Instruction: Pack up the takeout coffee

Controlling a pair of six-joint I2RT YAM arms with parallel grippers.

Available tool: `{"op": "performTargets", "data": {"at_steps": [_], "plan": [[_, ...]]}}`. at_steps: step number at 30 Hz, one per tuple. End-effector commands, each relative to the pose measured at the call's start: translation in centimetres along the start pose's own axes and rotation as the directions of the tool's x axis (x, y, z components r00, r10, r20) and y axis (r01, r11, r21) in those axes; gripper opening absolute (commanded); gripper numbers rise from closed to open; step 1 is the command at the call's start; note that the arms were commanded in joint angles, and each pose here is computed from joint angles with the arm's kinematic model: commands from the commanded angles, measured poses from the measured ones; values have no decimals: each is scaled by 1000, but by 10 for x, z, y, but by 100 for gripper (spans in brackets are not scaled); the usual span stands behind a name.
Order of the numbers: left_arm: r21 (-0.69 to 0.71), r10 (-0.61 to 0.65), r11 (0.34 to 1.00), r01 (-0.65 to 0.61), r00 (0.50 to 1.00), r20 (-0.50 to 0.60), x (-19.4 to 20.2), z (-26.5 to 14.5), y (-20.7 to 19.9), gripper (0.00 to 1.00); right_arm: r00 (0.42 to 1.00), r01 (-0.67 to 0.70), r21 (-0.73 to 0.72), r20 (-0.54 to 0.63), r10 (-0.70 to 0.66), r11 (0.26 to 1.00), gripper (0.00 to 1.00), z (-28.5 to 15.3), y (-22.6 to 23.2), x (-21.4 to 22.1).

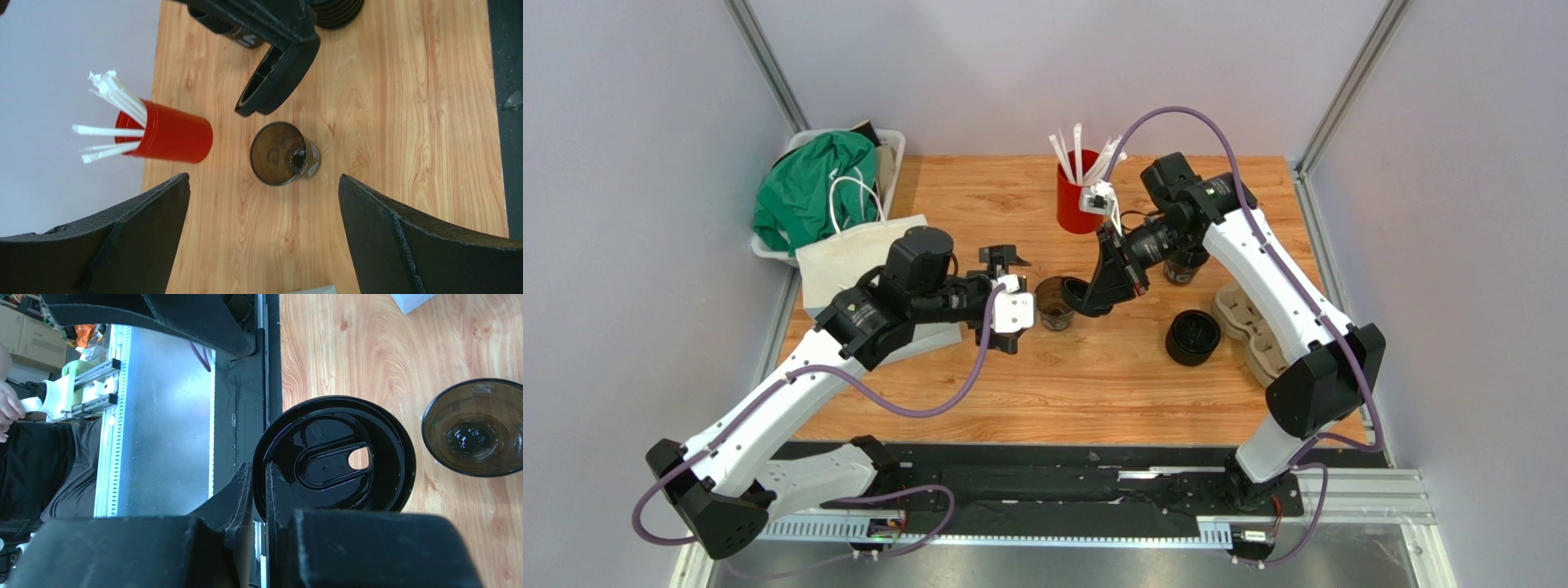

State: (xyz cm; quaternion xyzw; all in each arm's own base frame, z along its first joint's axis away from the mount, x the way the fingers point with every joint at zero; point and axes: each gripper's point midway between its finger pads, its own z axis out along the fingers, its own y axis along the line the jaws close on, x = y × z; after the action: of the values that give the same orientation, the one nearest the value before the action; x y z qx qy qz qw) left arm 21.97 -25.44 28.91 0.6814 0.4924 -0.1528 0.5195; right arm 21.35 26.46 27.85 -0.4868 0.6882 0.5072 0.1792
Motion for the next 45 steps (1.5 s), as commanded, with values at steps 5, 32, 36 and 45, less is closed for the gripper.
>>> {"op": "performTargets", "data": {"at_steps": [5, 32, 36, 45], "plan": [[63, 70, 995, -77, 991, 114, -22, 32, -16, 95, 1000, 3, -113, 31, 0, 994, 10, 1, 31, -1], [141, 45, 988, -62, 992, 122, -30, 53, -32, 44, 1000, -4, -171, -19, 1, 985, 10, 20, 37, 4], [156, 34, 986, -52, 992, 120, -28, 54, -36, 22, 1000, -6, -167, -21, 2, 986, 10, 20, 36, 4], [111, -69, 992, 58, 994, 90, -26, 54, -31, 11, 994, 113, 145, -29, -110, 983, 45, -21, 15, -14]]}}
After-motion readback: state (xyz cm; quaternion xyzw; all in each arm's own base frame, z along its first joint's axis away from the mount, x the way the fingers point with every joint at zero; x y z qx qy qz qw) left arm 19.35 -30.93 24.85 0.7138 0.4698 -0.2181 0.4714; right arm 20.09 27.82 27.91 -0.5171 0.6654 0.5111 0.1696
